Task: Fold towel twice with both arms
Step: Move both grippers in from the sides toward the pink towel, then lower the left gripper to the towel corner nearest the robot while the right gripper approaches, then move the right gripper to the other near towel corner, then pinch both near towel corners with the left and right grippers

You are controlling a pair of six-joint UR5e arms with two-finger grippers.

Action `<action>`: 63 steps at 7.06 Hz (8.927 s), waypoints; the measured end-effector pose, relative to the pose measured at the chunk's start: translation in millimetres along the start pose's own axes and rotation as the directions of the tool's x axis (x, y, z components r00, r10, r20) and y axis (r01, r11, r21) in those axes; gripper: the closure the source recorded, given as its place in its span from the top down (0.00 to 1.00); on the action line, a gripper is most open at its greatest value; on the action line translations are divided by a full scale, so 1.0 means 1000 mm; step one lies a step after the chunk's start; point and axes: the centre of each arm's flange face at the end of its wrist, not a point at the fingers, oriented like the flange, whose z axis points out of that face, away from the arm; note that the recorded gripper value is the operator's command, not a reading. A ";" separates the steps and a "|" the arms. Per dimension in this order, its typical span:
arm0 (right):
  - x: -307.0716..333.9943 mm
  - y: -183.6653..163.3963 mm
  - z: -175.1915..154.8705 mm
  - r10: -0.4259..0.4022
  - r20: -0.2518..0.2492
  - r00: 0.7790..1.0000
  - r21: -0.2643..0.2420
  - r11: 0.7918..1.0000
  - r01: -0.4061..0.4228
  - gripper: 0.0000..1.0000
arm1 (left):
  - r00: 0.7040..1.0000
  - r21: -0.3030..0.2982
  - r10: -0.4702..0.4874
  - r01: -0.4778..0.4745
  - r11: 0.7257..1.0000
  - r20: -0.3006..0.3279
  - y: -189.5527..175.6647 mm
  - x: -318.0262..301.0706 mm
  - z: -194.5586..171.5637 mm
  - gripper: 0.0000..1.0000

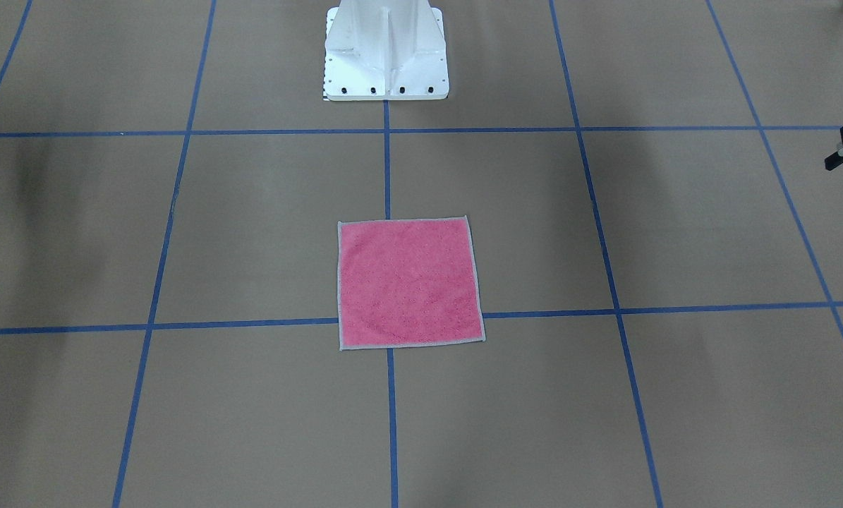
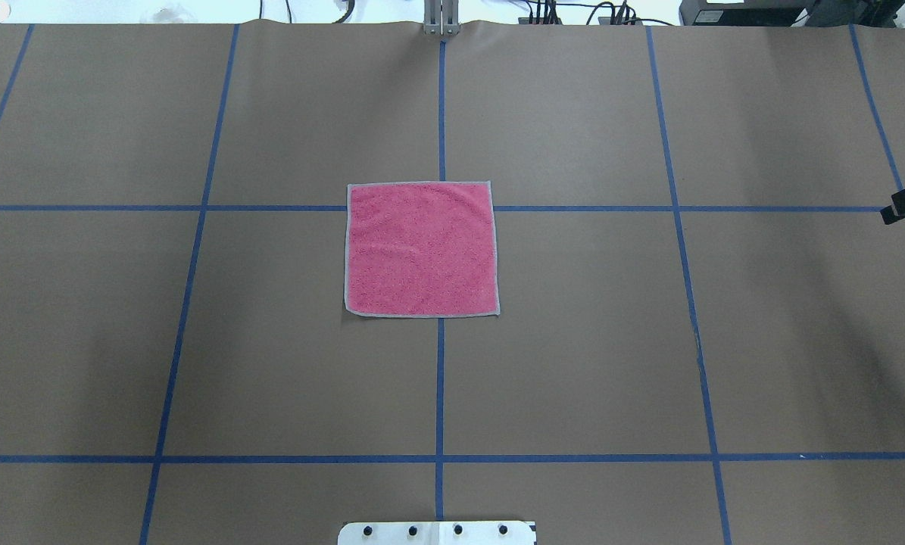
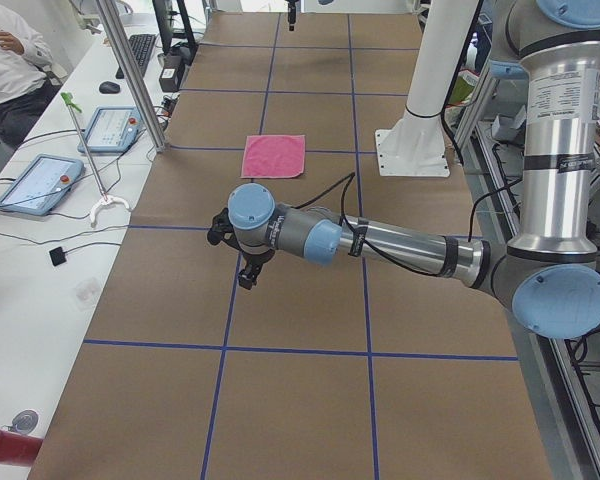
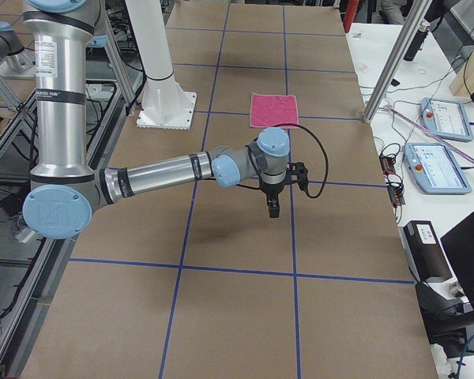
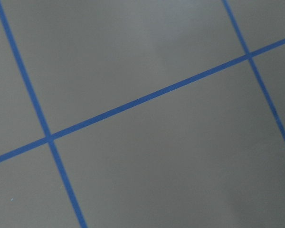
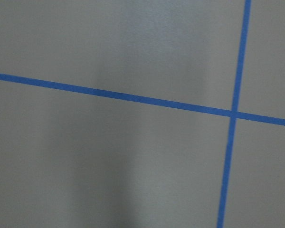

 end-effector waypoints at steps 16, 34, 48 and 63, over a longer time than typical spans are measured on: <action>-0.396 0.036 0.057 0.516 0.221 0.828 0.023 0.846 -0.533 0.99 | 0.613 0.101 -0.768 0.789 0.606 -0.185 -0.086 0.439 0.268 0.52; -0.463 0.045 0.134 0.624 0.169 0.763 0.056 0.767 -0.639 0.83 | 0.627 0.081 -0.767 0.778 0.623 -0.136 -0.069 0.453 0.302 0.00; -0.504 0.058 0.174 0.643 0.151 0.751 0.101 0.745 -0.659 0.51 | 0.628 0.082 -0.767 0.778 0.623 -0.132 -0.067 0.450 0.302 0.00; -0.511 0.052 0.172 0.646 0.143 0.750 0.106 0.744 -0.660 0.00 | 0.628 0.083 -0.766 0.778 0.623 -0.134 -0.067 0.450 0.302 0.00</action>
